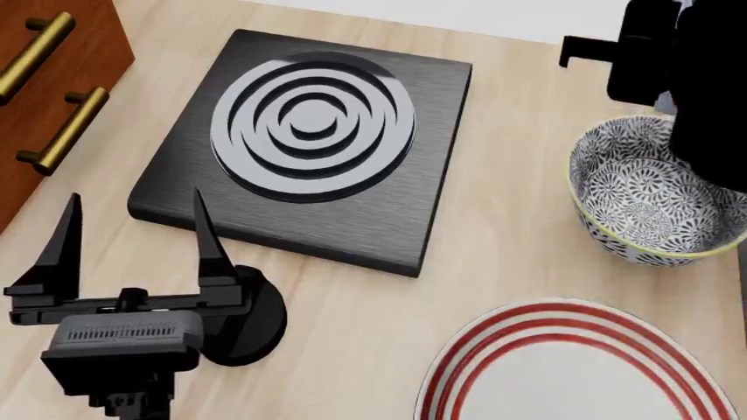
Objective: Pick up the cream cheese and put it in the bowl.
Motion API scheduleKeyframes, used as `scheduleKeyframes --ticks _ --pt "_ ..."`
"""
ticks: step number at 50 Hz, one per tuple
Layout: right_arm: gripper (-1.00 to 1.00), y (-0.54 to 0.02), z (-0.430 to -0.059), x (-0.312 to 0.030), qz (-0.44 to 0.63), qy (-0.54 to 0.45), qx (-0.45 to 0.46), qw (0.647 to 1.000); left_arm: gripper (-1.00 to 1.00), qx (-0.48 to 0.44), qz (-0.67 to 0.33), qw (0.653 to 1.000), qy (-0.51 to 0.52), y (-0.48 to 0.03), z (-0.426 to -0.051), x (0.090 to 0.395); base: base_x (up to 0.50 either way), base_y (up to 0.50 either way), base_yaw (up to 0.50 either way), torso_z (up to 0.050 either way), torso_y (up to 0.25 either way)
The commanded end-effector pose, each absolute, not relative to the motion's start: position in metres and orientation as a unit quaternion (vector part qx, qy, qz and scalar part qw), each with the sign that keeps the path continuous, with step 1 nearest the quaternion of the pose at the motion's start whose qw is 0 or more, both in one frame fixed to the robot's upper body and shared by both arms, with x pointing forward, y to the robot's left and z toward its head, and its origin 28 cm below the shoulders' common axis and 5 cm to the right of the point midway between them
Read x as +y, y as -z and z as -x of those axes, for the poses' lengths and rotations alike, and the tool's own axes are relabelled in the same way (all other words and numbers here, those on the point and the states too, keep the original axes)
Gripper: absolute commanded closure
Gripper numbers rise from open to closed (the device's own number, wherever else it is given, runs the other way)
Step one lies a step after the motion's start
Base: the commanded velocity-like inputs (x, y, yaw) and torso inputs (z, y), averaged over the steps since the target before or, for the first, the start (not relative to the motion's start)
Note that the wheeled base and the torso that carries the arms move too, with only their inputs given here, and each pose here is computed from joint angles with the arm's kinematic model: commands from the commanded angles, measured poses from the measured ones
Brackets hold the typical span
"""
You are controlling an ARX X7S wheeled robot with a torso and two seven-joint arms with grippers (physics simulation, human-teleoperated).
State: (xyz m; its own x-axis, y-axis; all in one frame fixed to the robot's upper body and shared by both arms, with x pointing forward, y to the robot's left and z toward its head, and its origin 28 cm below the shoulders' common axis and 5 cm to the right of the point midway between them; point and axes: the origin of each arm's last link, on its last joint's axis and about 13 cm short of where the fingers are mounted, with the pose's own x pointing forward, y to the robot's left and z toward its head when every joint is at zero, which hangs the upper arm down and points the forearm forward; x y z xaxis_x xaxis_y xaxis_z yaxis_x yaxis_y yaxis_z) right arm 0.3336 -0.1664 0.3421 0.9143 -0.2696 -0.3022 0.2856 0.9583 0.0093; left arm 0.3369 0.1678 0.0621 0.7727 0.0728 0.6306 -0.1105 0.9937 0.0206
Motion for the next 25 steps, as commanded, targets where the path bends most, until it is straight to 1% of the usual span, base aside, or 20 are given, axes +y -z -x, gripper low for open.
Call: scheduleKeyframes --ticks 1,7,25 --pt "1.00 -0.339 -0.353 -0.174 -0.039 0.167 0.188 0.967 -1.00 -0.334 -0.024 0.941 -0.049 -0.062 -0.336 0.168 0.00 0.00 0.00 0.000 0.000" --pt "1.00 -0.338 -0.355 -0.184 -0.062 0.168 0.206 0.962 -1.00 -0.332 -0.027 0.941 -0.053 -0.062 -0.337 0.168 0.00 0.00 0.00 0.002 0.000" --pt "1.00 -0.334 -0.358 -0.185 -0.066 0.168 0.255 0.950 -1.00 -0.330 -0.024 0.942 -0.053 -0.062 -0.337 0.169 0.00 0.00 0.00 0.000 0.001"
